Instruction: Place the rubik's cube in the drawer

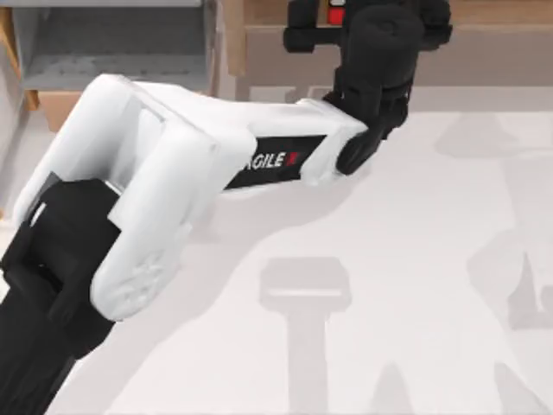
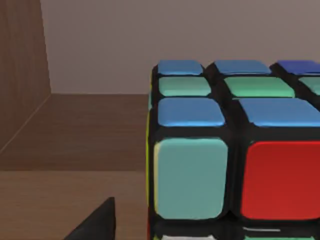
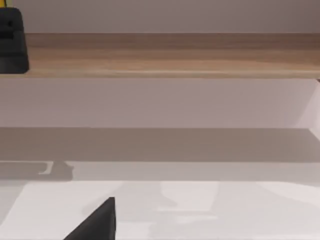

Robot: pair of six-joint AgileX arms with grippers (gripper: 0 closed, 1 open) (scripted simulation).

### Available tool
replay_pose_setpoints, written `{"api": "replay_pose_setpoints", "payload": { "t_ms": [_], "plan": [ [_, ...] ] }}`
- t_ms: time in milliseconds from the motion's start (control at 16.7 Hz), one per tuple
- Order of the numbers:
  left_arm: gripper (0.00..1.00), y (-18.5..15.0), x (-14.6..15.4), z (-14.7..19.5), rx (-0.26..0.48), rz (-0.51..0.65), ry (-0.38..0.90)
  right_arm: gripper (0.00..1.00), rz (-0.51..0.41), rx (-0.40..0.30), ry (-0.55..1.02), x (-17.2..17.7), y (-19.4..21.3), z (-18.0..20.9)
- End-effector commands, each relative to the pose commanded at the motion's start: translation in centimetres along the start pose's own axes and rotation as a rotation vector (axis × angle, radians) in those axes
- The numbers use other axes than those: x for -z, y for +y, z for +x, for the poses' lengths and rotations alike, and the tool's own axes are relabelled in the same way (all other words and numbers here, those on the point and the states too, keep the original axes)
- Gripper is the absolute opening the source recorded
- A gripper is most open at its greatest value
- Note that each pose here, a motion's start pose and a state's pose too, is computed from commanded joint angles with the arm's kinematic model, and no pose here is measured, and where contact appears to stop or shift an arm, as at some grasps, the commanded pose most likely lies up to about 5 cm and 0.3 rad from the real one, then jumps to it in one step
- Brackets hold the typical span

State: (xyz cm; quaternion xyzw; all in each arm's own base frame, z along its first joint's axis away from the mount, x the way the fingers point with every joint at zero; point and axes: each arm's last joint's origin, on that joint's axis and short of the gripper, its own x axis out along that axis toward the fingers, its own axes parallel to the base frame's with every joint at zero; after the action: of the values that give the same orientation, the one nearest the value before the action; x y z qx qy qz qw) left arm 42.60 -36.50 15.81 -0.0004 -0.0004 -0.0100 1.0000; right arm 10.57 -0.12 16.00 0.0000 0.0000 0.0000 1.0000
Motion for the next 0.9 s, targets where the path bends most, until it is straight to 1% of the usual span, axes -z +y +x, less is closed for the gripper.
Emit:
{"api": "replay_pose_setpoints", "payload": {
  "t_ms": [120,360,900],
  "plan": [
    [1.0,0.08,0.05,0.67,0.0,0.0,0.001,1.0,0.0,0.0,0.0,0.0,0.0,0.0],
    [1.0,0.09,0.06,0.72,0.0,0.0,0.001,1.0,0.0,0.0,0.0,0.0,0.0,0.0],
    [0.32,0.09,0.06,0.72,0.0,0.0,0.001,1.0,0.0,0.0,0.0,0.0,0.0,0.0]
  ]
}}
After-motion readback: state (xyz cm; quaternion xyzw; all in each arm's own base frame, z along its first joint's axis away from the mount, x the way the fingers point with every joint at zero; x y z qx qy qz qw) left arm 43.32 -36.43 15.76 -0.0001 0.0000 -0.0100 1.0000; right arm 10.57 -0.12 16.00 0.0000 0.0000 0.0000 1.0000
